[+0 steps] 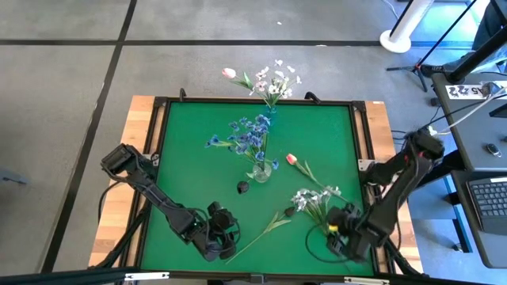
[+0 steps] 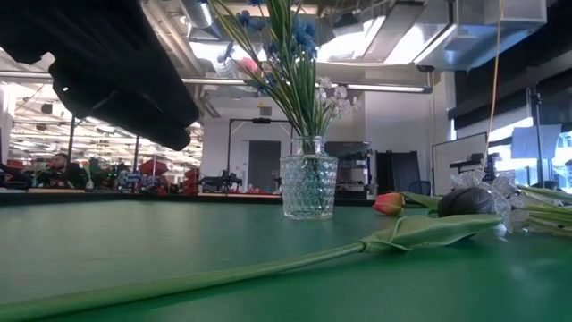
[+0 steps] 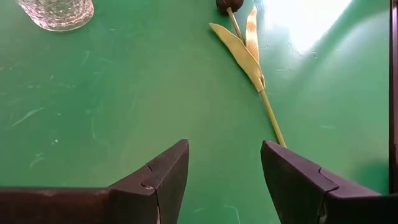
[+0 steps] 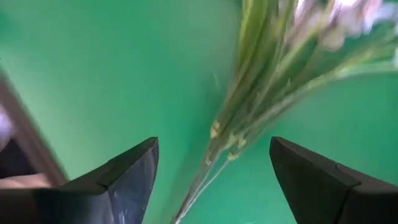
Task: Sort flowers into vase by color
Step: Put the white flowers into the blue transparent vase
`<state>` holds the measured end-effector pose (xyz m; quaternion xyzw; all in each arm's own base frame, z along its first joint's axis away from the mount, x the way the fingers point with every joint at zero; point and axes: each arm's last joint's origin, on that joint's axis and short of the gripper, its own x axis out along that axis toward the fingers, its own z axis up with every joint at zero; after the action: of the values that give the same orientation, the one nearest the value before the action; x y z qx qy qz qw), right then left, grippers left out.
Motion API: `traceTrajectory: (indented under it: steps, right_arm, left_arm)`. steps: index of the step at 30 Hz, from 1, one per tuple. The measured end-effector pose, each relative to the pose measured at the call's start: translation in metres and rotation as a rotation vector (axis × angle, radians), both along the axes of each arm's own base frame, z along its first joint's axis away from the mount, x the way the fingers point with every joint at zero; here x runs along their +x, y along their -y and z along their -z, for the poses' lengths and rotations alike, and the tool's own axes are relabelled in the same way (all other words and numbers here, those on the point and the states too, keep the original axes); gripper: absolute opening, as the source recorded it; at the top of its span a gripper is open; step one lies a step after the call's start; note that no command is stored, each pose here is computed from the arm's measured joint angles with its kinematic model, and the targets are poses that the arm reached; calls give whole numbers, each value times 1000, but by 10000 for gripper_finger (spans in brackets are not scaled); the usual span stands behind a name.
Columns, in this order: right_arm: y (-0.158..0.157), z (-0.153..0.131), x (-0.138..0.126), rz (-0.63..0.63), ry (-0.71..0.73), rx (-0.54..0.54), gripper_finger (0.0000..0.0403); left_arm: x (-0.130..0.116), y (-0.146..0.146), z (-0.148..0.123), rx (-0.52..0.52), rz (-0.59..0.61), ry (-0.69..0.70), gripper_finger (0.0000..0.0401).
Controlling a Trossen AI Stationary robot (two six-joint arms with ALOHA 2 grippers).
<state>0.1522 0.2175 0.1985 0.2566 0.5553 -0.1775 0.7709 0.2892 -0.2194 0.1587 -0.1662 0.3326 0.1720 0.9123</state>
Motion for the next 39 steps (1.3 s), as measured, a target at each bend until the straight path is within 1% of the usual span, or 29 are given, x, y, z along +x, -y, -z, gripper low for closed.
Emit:
traceTrajectory:
  steps: [4,7,10,15,17,19,22,28,32,33,34,37,39]
  right_arm:
    - [-9,25,2,52,-83,-36,307]
    - [-11,41,6,68,-144,-68,307]
    - [-15,55,8,72,-219,-65,307]
    - [-18,62,9,67,-256,-51,306]
    - [-19,62,9,66,-259,-36,296]
    - [-20,61,9,62,-274,-16,275]
    - [-21,61,8,54,-303,8,228]
    - [-24,61,5,9,-310,11,117]
    - [-24,61,5,-64,-297,-6,33]
    - [-23,60,5,-71,-291,-13,18]
    - [-23,58,4,-72,-280,-19,11]
    - [-20,53,4,-57,-225,-42,19]
    - [-16,47,4,-52,-170,-64,17]
  left_arm:
    - [0,0,0,4,4,0,195]
    - [0,0,0,5,6,-1,195]
    - [0,0,0,2,10,-5,195]
    - [0,0,0,7,15,-7,195]
    - [0,0,0,8,15,-7,195]
    - [0,0,0,7,15,-7,195]
    - [0,1,0,7,16,-7,195]
    - [0,1,0,5,16,-5,195]
    - [0,1,0,0,12,-2,195]
    - [0,1,0,0,12,-2,195]
    - [0,1,0,-1,12,-2,195]
    - [0,1,0,-1,12,-2,195]
    - [0,1,0,0,12,-2,195]
